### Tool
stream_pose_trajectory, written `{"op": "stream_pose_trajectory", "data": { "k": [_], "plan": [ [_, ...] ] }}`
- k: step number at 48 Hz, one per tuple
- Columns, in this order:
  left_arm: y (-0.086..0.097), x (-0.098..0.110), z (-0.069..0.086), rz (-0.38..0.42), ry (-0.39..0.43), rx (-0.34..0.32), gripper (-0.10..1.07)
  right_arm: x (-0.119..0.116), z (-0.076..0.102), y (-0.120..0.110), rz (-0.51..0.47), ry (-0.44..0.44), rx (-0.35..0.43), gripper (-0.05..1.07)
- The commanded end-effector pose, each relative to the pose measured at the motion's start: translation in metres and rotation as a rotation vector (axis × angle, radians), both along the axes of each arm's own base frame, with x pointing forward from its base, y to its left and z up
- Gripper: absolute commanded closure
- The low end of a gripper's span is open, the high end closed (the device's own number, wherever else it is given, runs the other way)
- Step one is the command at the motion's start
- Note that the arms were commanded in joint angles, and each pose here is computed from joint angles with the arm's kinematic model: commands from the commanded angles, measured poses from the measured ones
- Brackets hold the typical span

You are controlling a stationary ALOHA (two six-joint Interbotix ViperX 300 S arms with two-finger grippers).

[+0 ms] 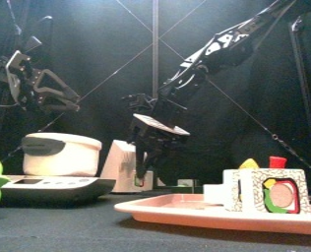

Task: Place sushi piece above plate

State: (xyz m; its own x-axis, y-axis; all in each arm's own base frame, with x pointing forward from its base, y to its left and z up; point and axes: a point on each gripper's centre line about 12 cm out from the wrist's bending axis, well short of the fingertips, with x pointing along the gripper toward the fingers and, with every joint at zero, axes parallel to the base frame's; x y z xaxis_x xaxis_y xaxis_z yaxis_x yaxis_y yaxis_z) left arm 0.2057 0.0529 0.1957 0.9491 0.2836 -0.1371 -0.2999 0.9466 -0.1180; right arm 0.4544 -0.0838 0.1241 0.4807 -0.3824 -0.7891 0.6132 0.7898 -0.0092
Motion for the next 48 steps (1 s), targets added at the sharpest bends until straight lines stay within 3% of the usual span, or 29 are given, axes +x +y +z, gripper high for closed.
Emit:
{"op": "stream_pose_trajectory", "data": {
  "k": [1,19,32,48],
  "plan": [
    [0.001,0.002,0.003,0.005,-0.012,0.002,0.17,-0.001,0.018,-0.004,-0.004,-0.069,0.025,0.48],
    [0.001,0.002,0.003,0.003,-0.012,0.002,0.17,-0.001,0.022,-0.004,0.013,-0.09,0.03,0.28],
    [0.001,0.002,0.003,0.003,-0.011,0.001,0.17,0.004,0.06,-0.001,0.04,-0.159,-0.021,0.27],
    [0.001,0.002,0.003,0.003,-0.012,0.002,0.17,-0.005,0.059,0.008,0.01,-0.092,-0.041,0.27]
  ]
}}
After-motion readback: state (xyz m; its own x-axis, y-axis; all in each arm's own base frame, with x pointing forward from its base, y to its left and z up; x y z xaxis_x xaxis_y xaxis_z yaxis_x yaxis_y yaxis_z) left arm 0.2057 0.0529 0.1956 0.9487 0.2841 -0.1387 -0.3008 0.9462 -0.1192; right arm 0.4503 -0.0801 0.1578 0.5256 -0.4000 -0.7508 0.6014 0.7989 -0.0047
